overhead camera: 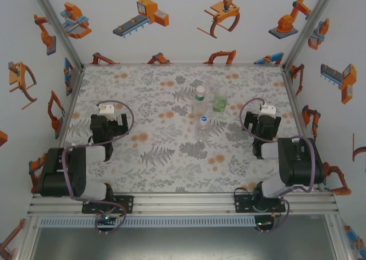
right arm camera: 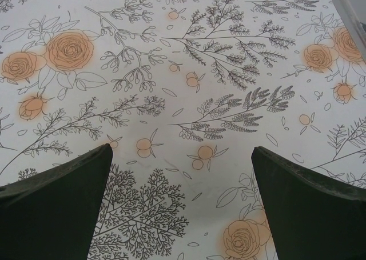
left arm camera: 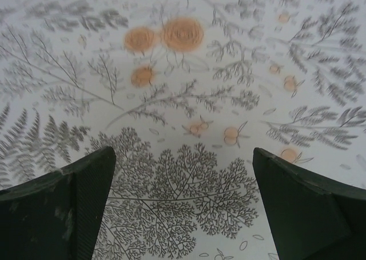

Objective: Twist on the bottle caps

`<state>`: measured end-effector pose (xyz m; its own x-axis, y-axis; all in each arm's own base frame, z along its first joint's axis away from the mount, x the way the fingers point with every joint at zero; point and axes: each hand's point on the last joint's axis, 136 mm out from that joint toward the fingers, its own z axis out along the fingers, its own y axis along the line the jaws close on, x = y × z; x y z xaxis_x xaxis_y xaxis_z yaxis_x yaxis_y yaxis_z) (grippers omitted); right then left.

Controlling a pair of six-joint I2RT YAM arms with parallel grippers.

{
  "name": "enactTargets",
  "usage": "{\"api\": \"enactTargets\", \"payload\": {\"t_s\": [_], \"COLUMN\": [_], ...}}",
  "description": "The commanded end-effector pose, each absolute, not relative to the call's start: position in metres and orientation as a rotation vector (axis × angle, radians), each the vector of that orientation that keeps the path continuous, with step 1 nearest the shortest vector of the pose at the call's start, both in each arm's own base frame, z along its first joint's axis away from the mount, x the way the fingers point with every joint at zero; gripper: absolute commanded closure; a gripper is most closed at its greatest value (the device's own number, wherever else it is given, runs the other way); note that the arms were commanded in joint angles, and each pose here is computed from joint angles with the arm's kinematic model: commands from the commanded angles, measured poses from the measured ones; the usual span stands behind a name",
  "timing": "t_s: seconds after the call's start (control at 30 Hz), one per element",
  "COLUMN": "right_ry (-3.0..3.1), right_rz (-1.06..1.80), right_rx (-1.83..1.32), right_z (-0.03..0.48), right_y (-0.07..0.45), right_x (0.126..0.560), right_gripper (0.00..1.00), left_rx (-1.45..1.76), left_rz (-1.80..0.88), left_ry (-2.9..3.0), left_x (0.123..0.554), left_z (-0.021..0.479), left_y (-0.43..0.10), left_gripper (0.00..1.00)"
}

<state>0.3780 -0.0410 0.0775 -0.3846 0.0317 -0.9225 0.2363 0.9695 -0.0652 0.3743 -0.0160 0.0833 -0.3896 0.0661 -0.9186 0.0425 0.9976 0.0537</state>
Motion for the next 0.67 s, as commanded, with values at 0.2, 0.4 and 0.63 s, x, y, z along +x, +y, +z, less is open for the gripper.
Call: {"api": "enactTargets", "payload": {"t_s": [0.2, 0.4, 0.63], "right_ry": [1.906, 1.906, 1.92], "right_rz": [-0.217, -0.217, -0.176], "right_rx": [0.224, 0.222, 0.157], "right_z": [0.091, 0.091, 0.09], "right_y": [-0.044, -0.044, -0.034], "right_x": [0.386, 0.386, 0.389], "right_gripper": [0.01, 0.01, 0.01], "left_rx": [0.022, -0.026, -0.024], "left_rz": [-0.004, 0.015, 0.015], "left_ry": [1.938, 1.952, 1.951], "left_x": [0.396, 0.398, 0.398], "left_z": [0.09, 0.089, 0.089], "left_y": [-0.011, -0.003, -0.003], "left_gripper": [0.03, 0.03, 0.03]}}
